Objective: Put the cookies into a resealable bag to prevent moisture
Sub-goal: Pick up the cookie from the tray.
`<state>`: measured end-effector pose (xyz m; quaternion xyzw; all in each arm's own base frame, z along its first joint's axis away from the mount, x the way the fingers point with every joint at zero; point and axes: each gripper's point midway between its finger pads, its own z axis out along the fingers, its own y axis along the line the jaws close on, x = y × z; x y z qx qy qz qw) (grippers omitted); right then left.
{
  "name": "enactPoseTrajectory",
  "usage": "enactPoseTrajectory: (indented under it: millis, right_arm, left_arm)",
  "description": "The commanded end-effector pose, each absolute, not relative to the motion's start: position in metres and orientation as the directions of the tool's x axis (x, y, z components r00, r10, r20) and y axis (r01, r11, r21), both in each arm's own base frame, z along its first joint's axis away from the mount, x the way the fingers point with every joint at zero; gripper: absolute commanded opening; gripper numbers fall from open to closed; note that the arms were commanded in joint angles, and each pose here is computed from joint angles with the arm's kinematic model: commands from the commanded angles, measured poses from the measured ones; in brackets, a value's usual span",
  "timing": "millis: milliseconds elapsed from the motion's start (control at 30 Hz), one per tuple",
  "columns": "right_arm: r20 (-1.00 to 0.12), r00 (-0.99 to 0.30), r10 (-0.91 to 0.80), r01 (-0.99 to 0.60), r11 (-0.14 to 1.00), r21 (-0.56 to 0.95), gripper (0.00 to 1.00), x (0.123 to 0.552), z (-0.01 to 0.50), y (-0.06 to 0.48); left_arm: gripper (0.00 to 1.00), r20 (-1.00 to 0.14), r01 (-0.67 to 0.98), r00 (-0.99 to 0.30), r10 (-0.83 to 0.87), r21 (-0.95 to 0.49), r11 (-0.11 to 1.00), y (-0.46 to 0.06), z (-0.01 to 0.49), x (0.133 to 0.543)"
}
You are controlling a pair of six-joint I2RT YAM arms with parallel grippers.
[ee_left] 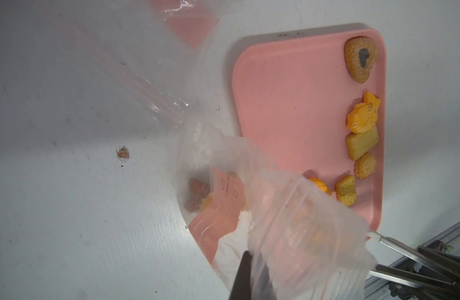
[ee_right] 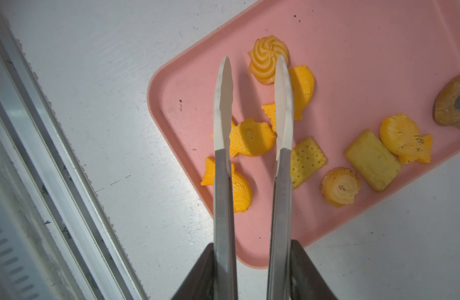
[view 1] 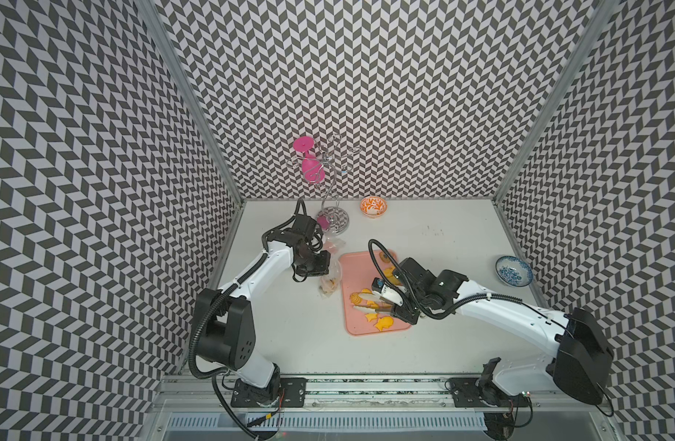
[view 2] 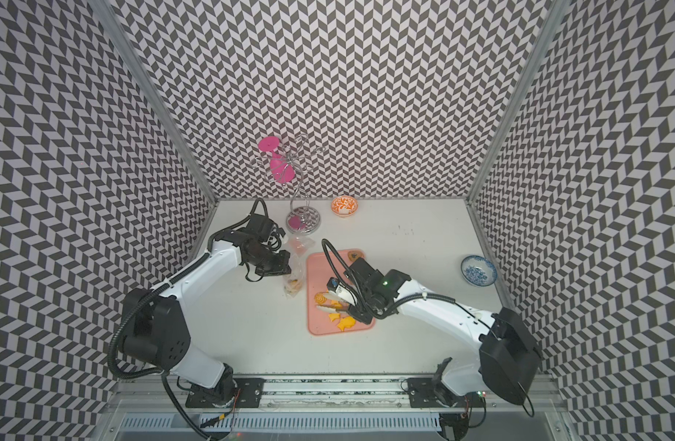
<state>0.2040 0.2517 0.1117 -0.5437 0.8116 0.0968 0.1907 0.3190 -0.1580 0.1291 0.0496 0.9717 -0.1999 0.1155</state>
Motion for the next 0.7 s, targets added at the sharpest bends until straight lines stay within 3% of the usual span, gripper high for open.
enactPoseTrajectory:
  millis: [0, 667]
  right_arm:
    - [-0.472, -0.318, -0.822, -0.905, 0.412, -0.108, 0.42, 0.221, 0.127, 0.263]
    - [-0.443, -0.246, -0.862, -0.936, 0.330, -0.122, 0.42, 0.223, 0.122, 0.295]
  left_arm:
    - [0.00, -0.245, 0.144, -0.968, 0.051, -0.375, 0.916, -0.157, 0.126, 0.323]
    - [0.00, -0.236, 0.148, -0.970, 0.059, -0.376, 0.915, -0.157, 0.119, 0.321]
